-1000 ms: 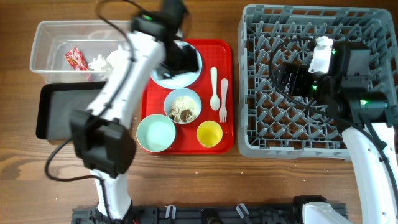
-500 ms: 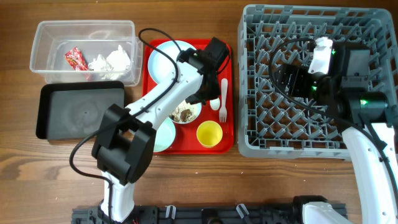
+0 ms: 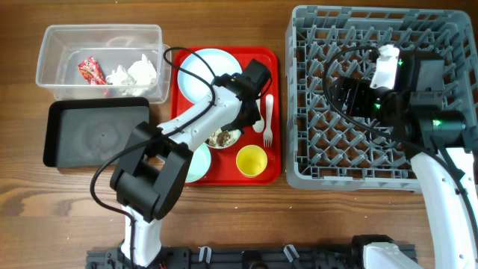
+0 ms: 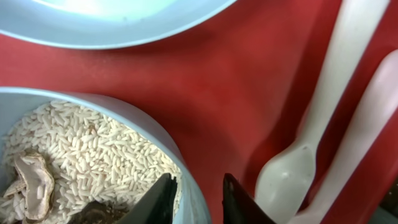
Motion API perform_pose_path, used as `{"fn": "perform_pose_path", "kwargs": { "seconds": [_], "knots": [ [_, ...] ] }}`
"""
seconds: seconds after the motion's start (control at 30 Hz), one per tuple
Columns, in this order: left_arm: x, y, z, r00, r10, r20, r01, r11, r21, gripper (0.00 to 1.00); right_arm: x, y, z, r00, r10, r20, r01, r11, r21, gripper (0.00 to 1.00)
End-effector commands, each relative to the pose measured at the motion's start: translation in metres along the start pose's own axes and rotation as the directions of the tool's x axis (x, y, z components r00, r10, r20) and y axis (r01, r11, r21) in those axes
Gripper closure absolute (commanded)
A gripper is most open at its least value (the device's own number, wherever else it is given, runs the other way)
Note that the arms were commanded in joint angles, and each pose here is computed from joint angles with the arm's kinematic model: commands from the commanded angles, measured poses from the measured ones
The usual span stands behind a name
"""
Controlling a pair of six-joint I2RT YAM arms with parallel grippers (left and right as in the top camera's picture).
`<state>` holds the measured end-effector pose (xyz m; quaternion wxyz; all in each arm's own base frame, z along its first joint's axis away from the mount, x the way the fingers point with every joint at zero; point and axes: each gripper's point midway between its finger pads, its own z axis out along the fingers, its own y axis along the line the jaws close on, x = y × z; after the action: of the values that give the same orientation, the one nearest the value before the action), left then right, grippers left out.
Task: Sort waste into correct bins and load items into the dishwasher rack
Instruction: 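Grasp the rim of the bowl of food scraps with the left gripper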
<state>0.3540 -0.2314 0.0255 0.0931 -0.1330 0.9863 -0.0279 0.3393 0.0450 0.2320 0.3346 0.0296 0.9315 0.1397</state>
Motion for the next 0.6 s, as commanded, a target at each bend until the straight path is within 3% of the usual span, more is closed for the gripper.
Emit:
{"fn": "perform_pose_path", "kwargs": {
  "seconds": [0.0, 0.17, 0.3, 0.43, 0.57],
  "knots": [
    [0.002, 0.004, 0.008, 1.000, -0.005, 0.001, 0.005, 1.000, -0.024, 0.76, -0.006, 0.001, -0.002, 1.000, -0.006, 0.011, 0.006, 1.000, -0.005, 0.00],
    [0.006, 0.002, 0.011, 1.000, 0.004, -0.006, -0.004, 1.000, -0.030, 0.83, -0.006, 0.001, -0.002, 1.000, -0.006, 0.011, 0.006, 1.000, -0.005, 0.00],
    [0.009, 0.002, 0.012, 1.000, 0.006, -0.019, -0.006, 1.000, -0.027, 0.96, -0.006, 0.001, -0.002, 1.000, -0.005, 0.011, 0.005, 1.000, -0.005, 0.00],
    [0.007, -0.003, 0.004, 1.000, 0.004, -0.023, -0.004, 1.000, 0.005, 0.96, -0.006, 0.001, -0.002, 1.000, -0.006, 0.012, 0.006, 1.000, -0.005, 0.00],
    [0.002, -0.023, -0.020, 0.997, 0.070, -0.035, -0.066, 0.991, 0.115, 0.96, -0.007, 0.001, -0.002, 1.000, -0.006, 0.013, 0.006, 1.000, -0.005, 0.00]
  ]
}}
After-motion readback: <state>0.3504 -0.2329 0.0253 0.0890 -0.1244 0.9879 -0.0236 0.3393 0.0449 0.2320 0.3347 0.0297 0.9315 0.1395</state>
